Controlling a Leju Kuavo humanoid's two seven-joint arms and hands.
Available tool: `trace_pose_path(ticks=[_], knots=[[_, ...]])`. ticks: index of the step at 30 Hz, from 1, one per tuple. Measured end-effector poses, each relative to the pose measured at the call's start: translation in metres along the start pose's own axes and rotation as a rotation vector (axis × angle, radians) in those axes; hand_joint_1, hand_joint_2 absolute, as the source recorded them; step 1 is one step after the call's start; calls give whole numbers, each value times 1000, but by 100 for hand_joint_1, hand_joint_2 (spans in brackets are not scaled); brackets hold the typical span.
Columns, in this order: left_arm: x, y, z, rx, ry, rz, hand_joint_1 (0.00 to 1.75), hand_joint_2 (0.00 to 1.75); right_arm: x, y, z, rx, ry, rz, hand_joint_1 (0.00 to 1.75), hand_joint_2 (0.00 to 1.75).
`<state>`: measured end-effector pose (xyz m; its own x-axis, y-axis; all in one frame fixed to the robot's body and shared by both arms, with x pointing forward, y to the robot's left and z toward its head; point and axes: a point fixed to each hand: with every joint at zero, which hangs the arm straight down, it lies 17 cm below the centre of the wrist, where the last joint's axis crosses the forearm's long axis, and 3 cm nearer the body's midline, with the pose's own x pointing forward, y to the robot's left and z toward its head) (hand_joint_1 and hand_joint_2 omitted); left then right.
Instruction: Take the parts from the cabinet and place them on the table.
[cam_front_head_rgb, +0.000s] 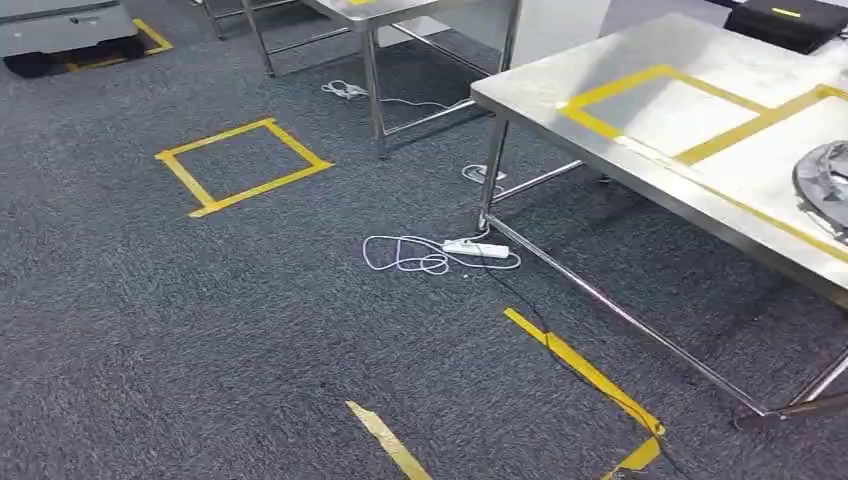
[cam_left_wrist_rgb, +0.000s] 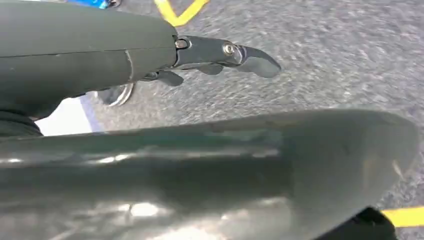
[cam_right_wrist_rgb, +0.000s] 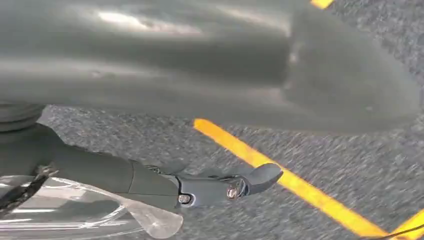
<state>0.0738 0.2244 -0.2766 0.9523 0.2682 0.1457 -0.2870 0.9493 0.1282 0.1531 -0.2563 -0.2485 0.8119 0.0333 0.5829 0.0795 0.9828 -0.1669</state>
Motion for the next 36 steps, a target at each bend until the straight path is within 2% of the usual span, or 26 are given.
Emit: trace_pose_path(ticks=[17, 23, 36], knots=[[1, 2, -1, 14, 17, 2, 0, 0, -7, 4, 4, 18, 7, 5, 0, 0], [-5, 7, 0, 58, 35, 4, 0, 0, -5, 6, 3, 27, 6, 3, 0, 0], [0, -6, 2, 3, 11, 2, 0, 0, -9, 6, 5, 29, 13, 17, 0, 0]])
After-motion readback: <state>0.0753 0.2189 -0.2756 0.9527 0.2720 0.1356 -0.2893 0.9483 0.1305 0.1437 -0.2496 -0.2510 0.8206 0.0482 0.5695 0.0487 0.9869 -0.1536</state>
